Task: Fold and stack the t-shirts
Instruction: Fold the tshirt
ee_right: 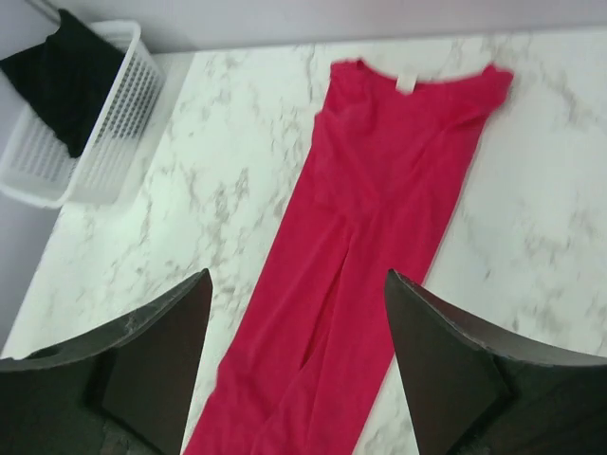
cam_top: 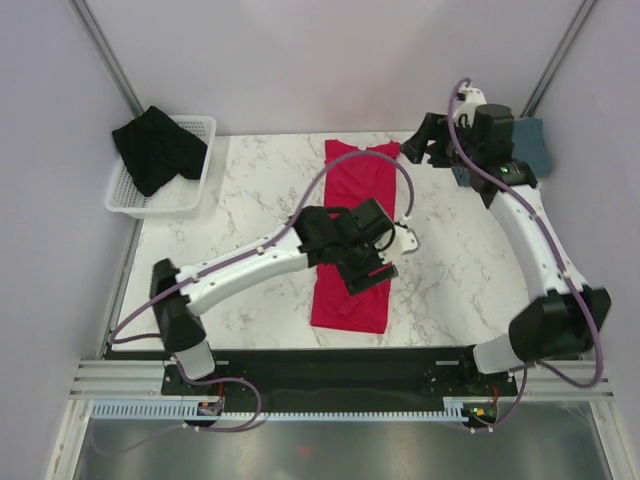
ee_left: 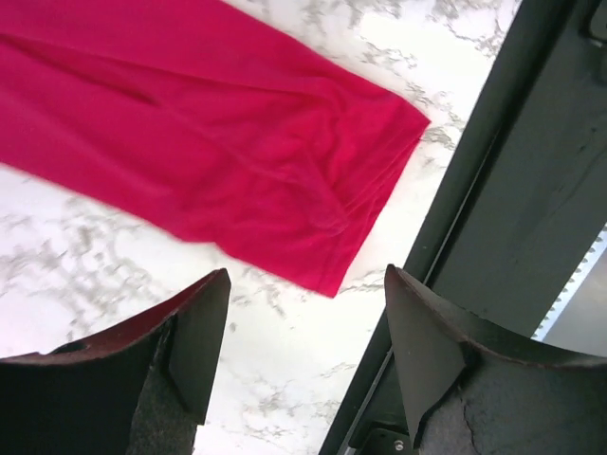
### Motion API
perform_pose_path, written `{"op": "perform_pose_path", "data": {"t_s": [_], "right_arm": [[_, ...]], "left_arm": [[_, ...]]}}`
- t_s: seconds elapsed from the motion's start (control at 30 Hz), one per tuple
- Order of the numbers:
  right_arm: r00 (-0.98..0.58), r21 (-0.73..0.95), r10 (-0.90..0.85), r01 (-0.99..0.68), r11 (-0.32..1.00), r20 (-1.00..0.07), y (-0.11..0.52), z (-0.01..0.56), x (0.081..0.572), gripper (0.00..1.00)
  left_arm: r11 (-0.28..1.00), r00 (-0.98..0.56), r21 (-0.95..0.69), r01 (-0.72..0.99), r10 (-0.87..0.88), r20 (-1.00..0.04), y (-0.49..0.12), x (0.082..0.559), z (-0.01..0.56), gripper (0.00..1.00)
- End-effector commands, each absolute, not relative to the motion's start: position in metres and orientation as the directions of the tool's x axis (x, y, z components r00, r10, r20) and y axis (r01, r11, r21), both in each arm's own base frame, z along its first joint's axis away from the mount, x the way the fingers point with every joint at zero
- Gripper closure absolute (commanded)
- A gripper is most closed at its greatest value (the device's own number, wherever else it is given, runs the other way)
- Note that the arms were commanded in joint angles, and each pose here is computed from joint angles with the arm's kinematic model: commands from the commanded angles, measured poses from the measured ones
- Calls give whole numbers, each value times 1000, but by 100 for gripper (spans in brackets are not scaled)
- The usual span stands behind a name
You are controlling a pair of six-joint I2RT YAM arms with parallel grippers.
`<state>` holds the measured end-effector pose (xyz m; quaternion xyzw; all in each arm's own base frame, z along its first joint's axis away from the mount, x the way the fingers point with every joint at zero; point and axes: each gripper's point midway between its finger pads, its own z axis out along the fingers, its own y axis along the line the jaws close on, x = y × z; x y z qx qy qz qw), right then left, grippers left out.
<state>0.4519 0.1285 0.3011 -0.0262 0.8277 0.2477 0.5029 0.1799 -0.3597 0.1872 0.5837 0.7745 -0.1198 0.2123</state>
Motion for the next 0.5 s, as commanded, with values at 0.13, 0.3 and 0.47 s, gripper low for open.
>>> {"op": "perform_pose_path", "data": {"t_s": [0.13, 0.3, 0.47], "right_arm": [[-856, 728, 373, -5, 685, -357, 149, 176, 295, 20], [-903, 710, 357, 86, 698, -241, 143, 136, 238, 20], [-921, 711, 388, 241, 660, -48, 146, 85, 189, 20]], "left_arm": [[639, -556, -27, 769, 646, -523, -294, 229, 201, 27], [789, -854, -426, 442, 225, -470, -258, 258, 210, 30], [805, -964, -542, 241, 136, -227, -237, 238, 142, 30]]}}
